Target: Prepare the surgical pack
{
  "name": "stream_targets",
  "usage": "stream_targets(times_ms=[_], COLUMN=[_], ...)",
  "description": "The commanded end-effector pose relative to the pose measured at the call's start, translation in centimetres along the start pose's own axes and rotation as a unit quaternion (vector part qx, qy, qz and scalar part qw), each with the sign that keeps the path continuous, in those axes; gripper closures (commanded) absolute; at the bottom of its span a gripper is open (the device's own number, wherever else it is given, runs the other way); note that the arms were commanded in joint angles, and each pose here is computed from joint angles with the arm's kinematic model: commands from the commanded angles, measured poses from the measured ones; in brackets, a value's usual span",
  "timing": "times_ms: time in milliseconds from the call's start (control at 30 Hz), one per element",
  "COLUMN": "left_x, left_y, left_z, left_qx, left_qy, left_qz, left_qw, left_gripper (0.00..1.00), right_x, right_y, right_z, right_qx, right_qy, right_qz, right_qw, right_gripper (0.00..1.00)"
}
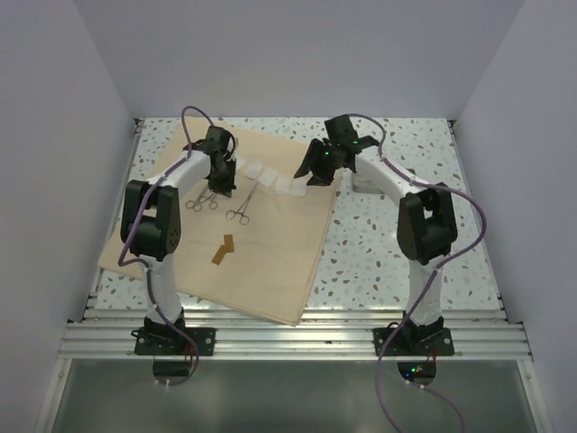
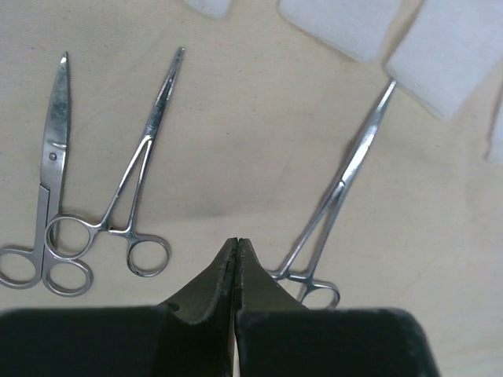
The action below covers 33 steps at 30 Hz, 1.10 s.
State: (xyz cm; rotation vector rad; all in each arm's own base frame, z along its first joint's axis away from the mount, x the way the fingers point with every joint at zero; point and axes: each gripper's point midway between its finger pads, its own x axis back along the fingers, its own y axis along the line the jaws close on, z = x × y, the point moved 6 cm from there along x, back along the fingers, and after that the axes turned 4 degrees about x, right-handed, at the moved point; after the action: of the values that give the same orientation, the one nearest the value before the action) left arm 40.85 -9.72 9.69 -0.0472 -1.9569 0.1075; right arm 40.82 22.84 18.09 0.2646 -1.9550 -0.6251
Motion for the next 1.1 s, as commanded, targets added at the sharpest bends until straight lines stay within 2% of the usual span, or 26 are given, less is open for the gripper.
stream_targets(times_ms=[0,67,200,233,400,567,1067], left_x=[3.9,3.8,3.8,3.4,2.8,2.2,0.9], left_y=[-1.4,-1.5,-0.9,-0.6,-0.1,0.1,1.0], left_z=[-1.9,-1.3,-0.7,-0.2,0.8,2.2,4.4], left_qx=[-0.009,-0.009,-0.021,-0.023,-0.022,-0.017,-0.007], left_qy=[-0.047,-0.043,-0.037,-0.032,-0.021,-0.004,0.030], left_qz=[0.058,0.068,0.053,0.044,0.031,0.032,0.005], left_qw=[0.997,0.997,0.998,0.998,0.999,0.999,0.999], left_gripper=[1.00,1.00,1.00,0.93,0.77,0.79,0.77], right_x=[-2.7,-4.7,-5.8,-5.7,-5.9,-5.5,-5.6], right_y=[4.8,5.6,6.9,7.3,6.8,6.4,5.5], right_z=[1.1,1.9,2.2,2.1,2.5,3.1,3.9], right_qx=[-0.012,-0.024,-0.018,-0.015,-0.010,-0.002,-0.002], right_qy=[0.050,0.067,0.079,0.076,0.083,0.085,0.093], right_qz=[-0.119,-0.128,-0.126,-0.128,-0.110,-0.104,-0.098], right_qw=[0.992,0.989,0.989,0.989,0.990,0.991,0.991], right_gripper=[0.49,0.49,0.48,0.48,0.49,0.49,0.49])
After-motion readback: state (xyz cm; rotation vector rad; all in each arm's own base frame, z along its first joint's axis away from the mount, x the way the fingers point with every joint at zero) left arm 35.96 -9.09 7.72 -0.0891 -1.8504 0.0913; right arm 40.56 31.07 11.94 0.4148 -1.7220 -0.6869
